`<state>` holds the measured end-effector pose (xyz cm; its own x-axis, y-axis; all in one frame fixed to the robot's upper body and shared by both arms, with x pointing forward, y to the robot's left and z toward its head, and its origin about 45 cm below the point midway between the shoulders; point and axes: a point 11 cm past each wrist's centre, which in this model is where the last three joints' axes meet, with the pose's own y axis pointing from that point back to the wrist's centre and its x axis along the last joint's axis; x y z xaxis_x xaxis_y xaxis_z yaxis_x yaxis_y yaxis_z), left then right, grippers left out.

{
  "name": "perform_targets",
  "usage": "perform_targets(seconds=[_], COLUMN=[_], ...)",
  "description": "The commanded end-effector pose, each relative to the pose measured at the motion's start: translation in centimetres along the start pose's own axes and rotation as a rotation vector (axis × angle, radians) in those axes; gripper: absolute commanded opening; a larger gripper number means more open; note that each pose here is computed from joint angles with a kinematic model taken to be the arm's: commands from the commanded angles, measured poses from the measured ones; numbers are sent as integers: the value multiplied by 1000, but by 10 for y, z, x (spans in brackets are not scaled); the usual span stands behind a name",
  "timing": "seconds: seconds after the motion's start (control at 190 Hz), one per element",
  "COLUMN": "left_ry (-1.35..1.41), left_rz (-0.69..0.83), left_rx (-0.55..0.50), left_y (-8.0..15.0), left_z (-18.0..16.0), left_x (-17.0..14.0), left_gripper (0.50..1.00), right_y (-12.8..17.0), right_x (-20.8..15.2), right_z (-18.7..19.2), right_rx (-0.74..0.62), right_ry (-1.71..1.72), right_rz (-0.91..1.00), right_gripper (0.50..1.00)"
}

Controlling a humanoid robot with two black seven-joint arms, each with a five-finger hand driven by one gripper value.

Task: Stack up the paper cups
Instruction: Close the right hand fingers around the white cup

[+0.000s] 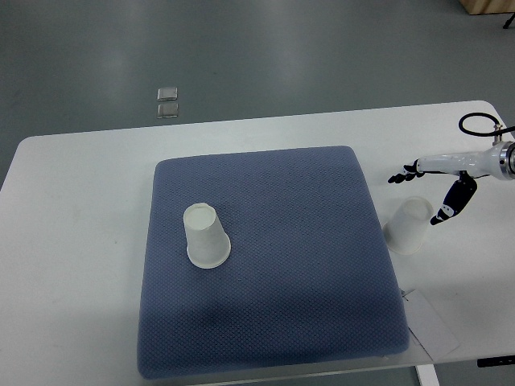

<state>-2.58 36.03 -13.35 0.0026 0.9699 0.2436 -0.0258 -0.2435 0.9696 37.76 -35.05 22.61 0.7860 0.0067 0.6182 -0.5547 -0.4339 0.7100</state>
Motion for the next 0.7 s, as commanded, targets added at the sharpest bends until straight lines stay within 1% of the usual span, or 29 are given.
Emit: perform_targets(seconds=[0.0, 0.147, 0.321, 0.405, 0.558, 0.6, 0.615, 0.694], left_ry=[0, 0, -2, 0, 0, 0, 0, 0], left_rz=[0, 0, 1, 1, 0, 0, 0, 1], left_rx=[-2, 0, 0, 0, 0, 0, 0, 0], left_y=[0, 0, 0, 0, 0, 0, 0, 0], left_z=[1, 0, 0, 0, 0, 0, 0, 0], left_x=[0, 0, 0, 0, 0, 0, 0, 0], left_gripper=[1000, 1000, 1000, 1000, 1000, 1000, 1000, 1000], right_y=[-3, -6, -11, -12, -12, -12, -12, -12], right_x=[-3, -7, -19, -20, -20, -20, -20, -19], right_z=[-1, 1, 5, 7, 8, 8, 8, 8], right_rx=[3, -3, -20, -26, -29, -29, -29, -31], right_ry=[-2, 8, 34, 33, 31, 31, 31, 31], right_rz=[-5, 0, -5, -5, -4, -4, -4, -2], right_gripper=[891, 874, 868, 856, 825, 813, 801, 785])
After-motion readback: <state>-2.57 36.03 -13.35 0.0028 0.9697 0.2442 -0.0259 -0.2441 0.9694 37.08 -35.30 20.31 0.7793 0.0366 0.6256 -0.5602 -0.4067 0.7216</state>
